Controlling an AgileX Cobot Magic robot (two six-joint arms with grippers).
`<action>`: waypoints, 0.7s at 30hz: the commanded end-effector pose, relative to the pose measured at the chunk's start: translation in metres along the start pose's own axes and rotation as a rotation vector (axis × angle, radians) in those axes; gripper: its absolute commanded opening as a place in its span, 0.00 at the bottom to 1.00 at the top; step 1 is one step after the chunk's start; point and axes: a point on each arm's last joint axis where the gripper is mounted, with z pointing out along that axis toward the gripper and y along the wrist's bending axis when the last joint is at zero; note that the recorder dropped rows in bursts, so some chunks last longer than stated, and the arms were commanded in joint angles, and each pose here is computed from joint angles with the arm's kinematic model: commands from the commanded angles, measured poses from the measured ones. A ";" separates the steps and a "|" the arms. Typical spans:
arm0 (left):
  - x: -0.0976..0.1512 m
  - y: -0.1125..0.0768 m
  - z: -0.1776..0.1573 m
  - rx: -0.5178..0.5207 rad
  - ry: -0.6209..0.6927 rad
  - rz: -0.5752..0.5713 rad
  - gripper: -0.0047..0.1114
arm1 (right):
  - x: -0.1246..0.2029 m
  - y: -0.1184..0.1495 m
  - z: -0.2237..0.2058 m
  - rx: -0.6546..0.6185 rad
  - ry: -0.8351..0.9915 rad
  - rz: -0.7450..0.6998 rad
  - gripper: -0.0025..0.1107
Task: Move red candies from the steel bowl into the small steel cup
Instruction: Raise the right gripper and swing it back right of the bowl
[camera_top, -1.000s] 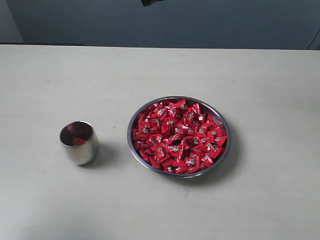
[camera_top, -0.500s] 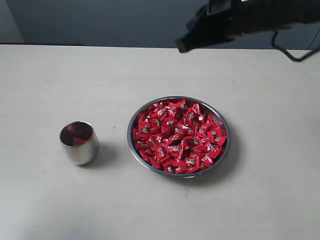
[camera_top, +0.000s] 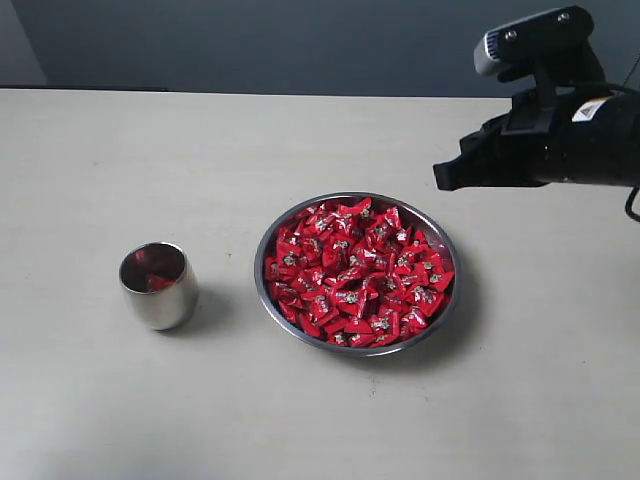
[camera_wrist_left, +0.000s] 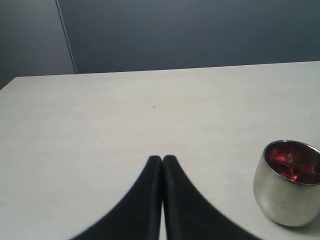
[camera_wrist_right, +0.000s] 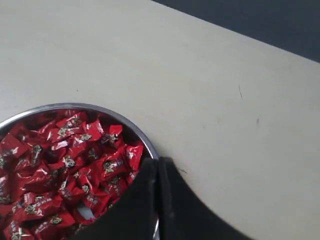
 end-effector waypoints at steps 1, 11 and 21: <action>0.001 0.000 0.000 0.000 -0.003 -0.005 0.04 | 0.014 -0.004 0.003 0.054 -0.032 0.019 0.02; 0.001 0.000 0.000 0.000 -0.003 -0.005 0.04 | 0.021 0.018 0.037 -0.073 0.140 -0.132 0.02; 0.001 0.000 0.000 0.000 -0.003 -0.005 0.04 | 0.010 0.006 0.021 0.060 -0.051 0.296 0.02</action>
